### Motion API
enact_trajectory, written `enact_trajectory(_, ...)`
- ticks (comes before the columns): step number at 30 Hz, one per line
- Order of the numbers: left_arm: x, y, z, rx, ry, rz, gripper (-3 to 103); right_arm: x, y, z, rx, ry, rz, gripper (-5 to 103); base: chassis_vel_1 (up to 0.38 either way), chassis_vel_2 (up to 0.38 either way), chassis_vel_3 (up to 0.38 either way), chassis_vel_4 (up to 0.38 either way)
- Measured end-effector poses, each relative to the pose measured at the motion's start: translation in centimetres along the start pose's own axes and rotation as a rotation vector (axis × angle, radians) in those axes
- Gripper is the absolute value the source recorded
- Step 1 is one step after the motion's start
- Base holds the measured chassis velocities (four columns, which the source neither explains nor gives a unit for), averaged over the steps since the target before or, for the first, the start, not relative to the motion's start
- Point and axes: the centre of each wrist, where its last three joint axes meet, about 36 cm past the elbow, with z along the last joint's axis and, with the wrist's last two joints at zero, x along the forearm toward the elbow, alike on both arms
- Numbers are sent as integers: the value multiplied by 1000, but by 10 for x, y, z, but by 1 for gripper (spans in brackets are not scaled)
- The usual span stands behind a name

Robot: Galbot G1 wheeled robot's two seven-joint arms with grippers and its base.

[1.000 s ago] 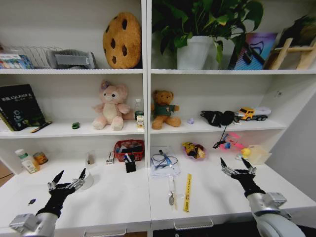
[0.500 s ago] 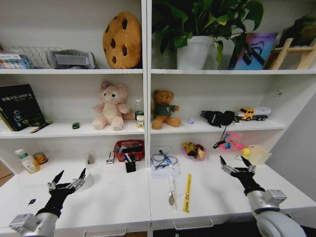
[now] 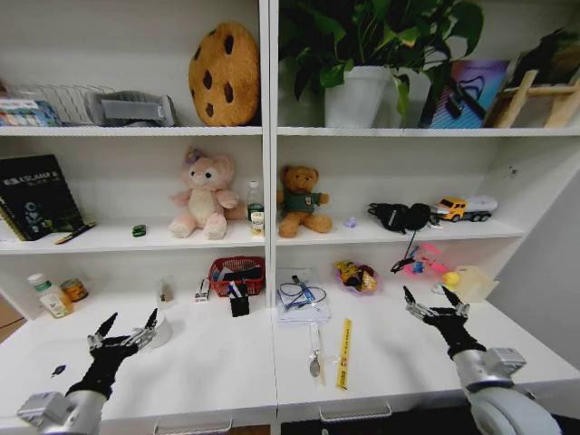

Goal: Organize the objects on the table.

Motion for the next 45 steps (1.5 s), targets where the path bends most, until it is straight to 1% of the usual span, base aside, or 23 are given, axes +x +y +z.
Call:
enact_trajectory(22,0,0,0,0,0,0,100,0,0,0,0,0,0,100,0,0,0,0)
enact_trajectory(45,0,0,0,0,0,0,100,0,0,0,0,0,0,100,106,104,-103,-107)
